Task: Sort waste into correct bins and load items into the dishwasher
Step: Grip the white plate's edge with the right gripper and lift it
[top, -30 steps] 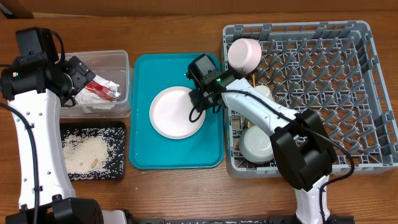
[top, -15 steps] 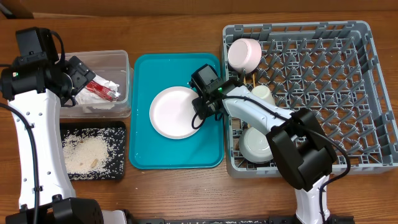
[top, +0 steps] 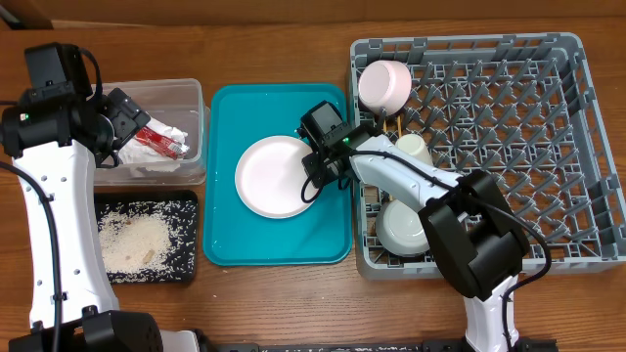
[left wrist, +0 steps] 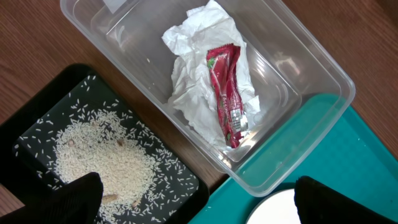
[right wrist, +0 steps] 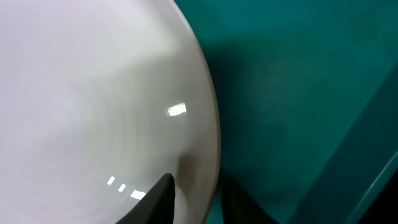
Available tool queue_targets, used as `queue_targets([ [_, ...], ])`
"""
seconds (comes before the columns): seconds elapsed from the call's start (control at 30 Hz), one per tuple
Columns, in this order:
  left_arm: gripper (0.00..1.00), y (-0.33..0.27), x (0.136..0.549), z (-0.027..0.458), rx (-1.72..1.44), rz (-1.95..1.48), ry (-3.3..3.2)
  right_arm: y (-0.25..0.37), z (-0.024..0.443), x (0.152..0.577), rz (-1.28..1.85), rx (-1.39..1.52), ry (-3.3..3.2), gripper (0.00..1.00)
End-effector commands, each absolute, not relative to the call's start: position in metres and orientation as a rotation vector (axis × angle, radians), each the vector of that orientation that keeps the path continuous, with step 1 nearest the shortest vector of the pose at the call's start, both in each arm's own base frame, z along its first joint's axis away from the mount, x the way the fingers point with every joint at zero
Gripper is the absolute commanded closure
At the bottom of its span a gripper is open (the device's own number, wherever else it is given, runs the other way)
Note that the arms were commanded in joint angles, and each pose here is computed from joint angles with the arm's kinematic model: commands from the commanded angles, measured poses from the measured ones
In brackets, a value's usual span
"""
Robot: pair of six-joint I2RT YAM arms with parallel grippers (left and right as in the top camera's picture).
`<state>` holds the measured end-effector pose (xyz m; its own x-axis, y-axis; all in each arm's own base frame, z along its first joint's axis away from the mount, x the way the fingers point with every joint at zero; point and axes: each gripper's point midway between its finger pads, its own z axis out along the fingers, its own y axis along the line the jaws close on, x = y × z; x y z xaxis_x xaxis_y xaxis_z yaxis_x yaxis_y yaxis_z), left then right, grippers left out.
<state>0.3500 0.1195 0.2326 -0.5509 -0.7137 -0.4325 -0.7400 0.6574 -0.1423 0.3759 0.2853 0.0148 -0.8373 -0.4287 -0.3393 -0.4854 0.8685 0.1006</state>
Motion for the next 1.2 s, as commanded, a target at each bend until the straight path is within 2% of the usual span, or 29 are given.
queue_targets([
  [0.0, 0.0, 0.117, 0.354, 0.238, -1.143, 0.063, 2.398, 0.283, 0.016, 0.377, 0.25, -0.676, 2.731, 0.78],
  [0.03, 0.0, 0.117, 0.354, 0.238, -1.143, 0.063, 2.398, 0.282, 0.016, 0.377, 0.25, -0.676, 2.731, 0.83],
  [0.2, 0.0, 0.117, 0.354, 0.237, -1.142, 0.063, 2.399, 0.281, 0.017, 0.38, 0.234, -0.671, 2.724, 0.96],
  [0.43, 0.0, 0.117, 0.355, 0.236, -1.142, 0.063, 2.403, 0.285, 0.044, 0.39, 0.218, -0.66, 2.699, 0.96],
  [0.73, 0.0, 0.116, 0.355, 0.236, -1.141, 0.064, 2.403, 0.268, 0.176, 0.424, 0.061, -0.535, 2.49, 0.96],
  [0.9, 0.0, 0.116, 0.355, 0.236, -1.141, 0.063, 2.404, 0.219, 0.239, 0.435, -0.218, -0.375, 2.343, 0.96],
  [1.17, 0.0, 0.116, 0.355, 0.236, -1.141, 0.064, 2.404, 0.1, 0.327, 0.428, -0.992, -0.006, 2.0, 0.96],
])
